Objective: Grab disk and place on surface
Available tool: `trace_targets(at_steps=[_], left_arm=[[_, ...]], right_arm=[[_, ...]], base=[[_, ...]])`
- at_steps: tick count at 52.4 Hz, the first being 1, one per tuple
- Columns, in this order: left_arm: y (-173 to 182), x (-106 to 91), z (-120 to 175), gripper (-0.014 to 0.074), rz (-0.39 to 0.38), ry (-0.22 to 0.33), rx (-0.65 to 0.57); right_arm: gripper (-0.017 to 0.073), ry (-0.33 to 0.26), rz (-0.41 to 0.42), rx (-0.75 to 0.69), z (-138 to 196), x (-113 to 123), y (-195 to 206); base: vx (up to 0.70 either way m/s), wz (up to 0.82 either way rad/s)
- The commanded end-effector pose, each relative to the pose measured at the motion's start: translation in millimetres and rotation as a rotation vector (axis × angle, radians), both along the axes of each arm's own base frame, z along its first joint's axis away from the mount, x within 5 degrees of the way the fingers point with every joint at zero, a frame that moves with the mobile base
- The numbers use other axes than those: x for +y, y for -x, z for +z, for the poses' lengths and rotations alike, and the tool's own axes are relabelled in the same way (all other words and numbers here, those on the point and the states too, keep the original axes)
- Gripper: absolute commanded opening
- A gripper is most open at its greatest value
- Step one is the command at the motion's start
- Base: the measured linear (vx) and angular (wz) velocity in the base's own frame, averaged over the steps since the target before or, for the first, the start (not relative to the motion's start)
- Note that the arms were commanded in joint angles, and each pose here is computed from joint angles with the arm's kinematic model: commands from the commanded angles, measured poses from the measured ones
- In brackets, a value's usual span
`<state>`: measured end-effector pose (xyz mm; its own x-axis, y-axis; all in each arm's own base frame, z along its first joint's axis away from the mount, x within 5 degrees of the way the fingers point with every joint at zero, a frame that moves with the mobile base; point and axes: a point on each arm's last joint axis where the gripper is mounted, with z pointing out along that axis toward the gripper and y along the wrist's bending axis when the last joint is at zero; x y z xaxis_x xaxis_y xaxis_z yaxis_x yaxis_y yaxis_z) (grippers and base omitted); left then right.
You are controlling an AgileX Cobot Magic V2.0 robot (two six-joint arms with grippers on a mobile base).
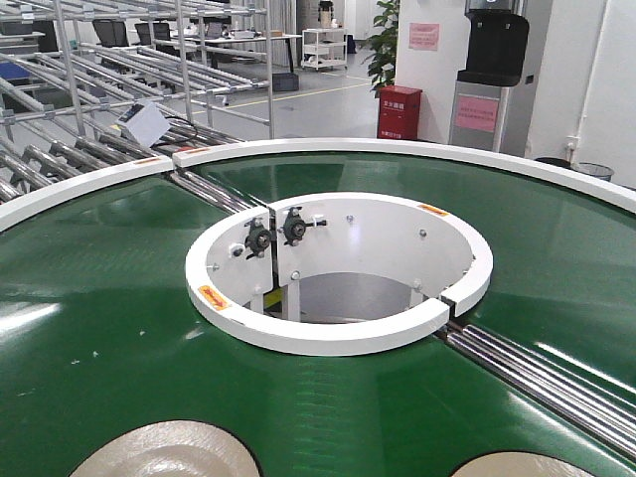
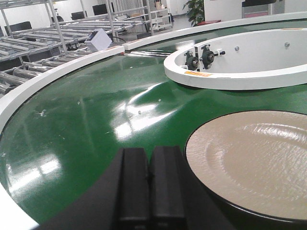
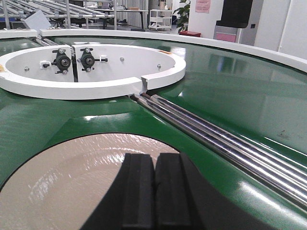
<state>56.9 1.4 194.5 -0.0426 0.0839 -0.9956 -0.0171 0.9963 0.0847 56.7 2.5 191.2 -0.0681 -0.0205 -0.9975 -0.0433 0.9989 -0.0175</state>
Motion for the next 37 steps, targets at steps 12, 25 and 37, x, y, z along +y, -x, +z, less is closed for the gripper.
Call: trace_targets(at_steps=[12,25,37], left_arm=[[0.7,-0.8,3.7,0.0001,-0.011,0.012,-0.083],[0.7,-0.8,3.7,0.0001,-0.011,0.012,-0.083],[0.7,-0.8,3.7,0.0001,-0.011,0.012,-0.083]], right_arm=[[-0.0009,0.017,-0.005,-0.078,2.1,-0.4,0.0],[-0.0009,0.017,-0.005,-0.078,2.1,-0.4,0.0],[-0.0009,0.017,-0.005,-0.078,2.1,-0.4,0.0]], base=[[0.00,0.00],[0.00,0.00],[0.00,0.00]])
